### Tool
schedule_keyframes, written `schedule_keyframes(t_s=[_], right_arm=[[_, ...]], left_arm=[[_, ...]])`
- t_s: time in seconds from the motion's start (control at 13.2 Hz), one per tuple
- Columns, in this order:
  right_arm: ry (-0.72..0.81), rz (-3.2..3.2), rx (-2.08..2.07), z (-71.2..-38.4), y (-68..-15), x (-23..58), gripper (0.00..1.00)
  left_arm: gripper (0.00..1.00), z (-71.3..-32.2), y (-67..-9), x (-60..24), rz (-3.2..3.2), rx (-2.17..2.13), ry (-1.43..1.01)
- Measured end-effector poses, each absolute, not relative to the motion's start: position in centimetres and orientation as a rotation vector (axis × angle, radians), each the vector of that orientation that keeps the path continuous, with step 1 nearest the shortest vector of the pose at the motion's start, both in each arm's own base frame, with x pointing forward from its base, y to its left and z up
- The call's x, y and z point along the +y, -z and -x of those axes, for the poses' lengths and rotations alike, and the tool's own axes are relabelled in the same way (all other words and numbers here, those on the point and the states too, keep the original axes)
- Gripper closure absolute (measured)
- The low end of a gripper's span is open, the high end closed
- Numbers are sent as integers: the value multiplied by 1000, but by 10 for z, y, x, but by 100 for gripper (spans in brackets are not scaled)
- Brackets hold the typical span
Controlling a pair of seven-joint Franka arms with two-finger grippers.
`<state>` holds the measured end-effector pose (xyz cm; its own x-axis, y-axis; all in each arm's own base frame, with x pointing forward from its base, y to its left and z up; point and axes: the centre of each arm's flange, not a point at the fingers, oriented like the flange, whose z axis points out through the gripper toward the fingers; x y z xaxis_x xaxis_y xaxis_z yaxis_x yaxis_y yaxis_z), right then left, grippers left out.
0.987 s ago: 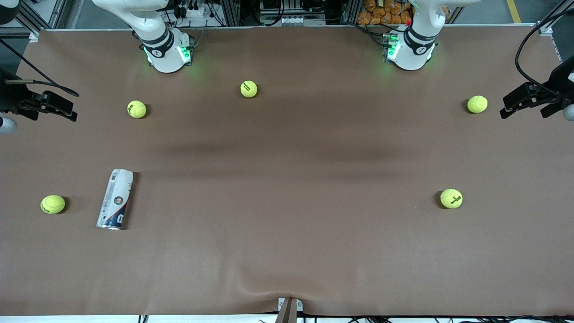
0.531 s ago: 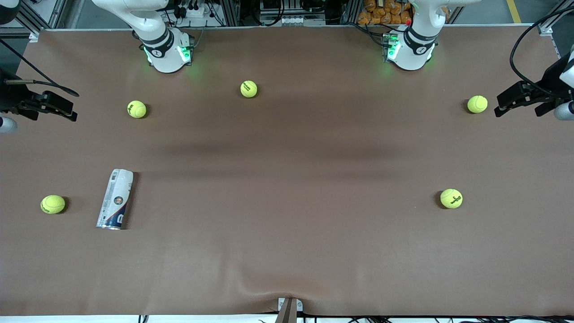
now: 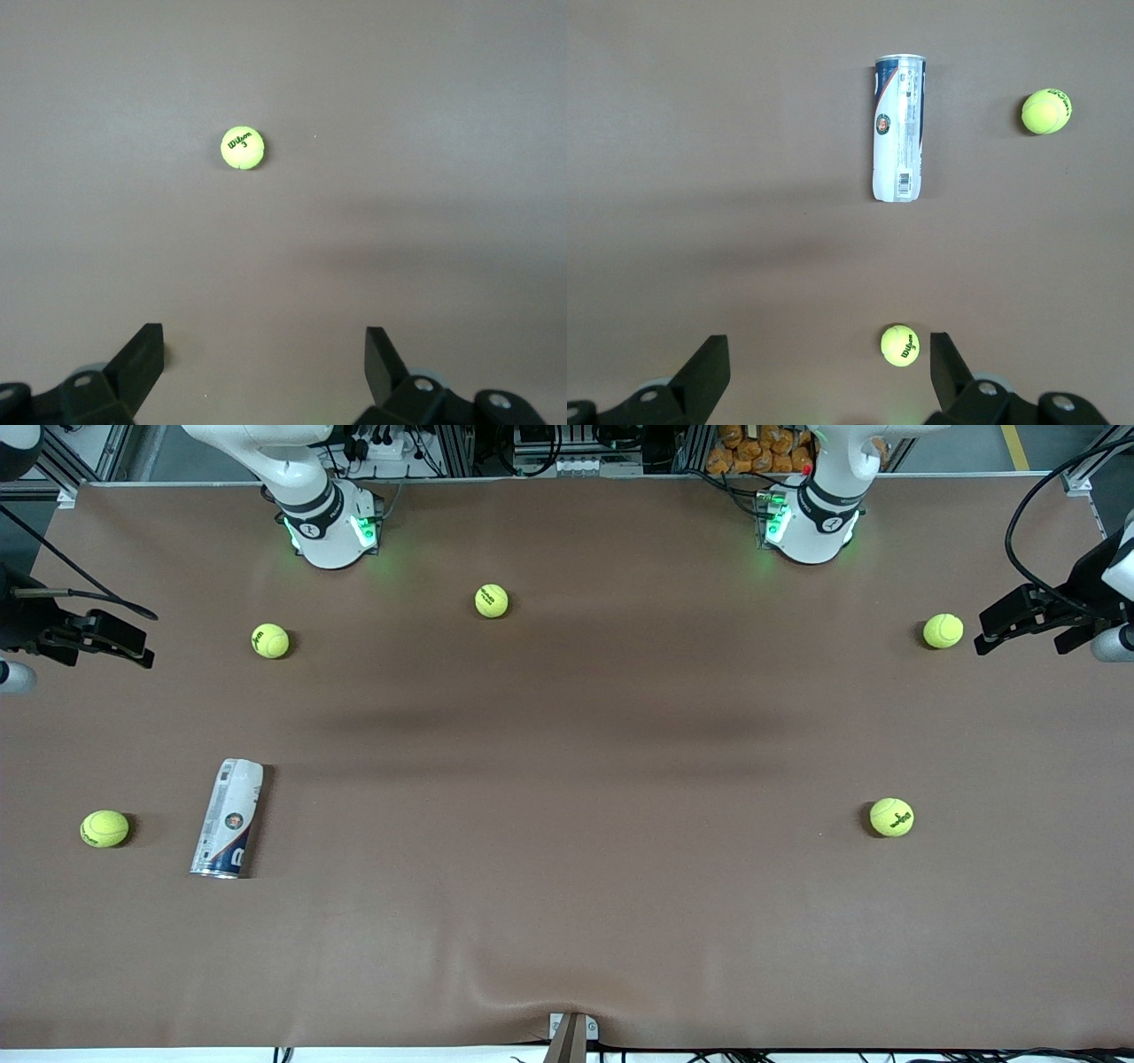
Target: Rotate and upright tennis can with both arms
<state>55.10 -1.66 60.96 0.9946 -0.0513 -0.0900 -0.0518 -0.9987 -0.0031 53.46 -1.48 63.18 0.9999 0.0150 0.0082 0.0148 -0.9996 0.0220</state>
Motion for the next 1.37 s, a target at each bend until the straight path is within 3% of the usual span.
schedule_keyframes(t_s=[0.61,1.37], right_arm=[[-185,3140,129,-588,-551,-36,0],[-156,3180,105,-671,-338,-93,0]], left_arm=[[0,-534,-632,-14,-3120,26,-7],[0,-534,-632,-13,-3120,28,-3]])
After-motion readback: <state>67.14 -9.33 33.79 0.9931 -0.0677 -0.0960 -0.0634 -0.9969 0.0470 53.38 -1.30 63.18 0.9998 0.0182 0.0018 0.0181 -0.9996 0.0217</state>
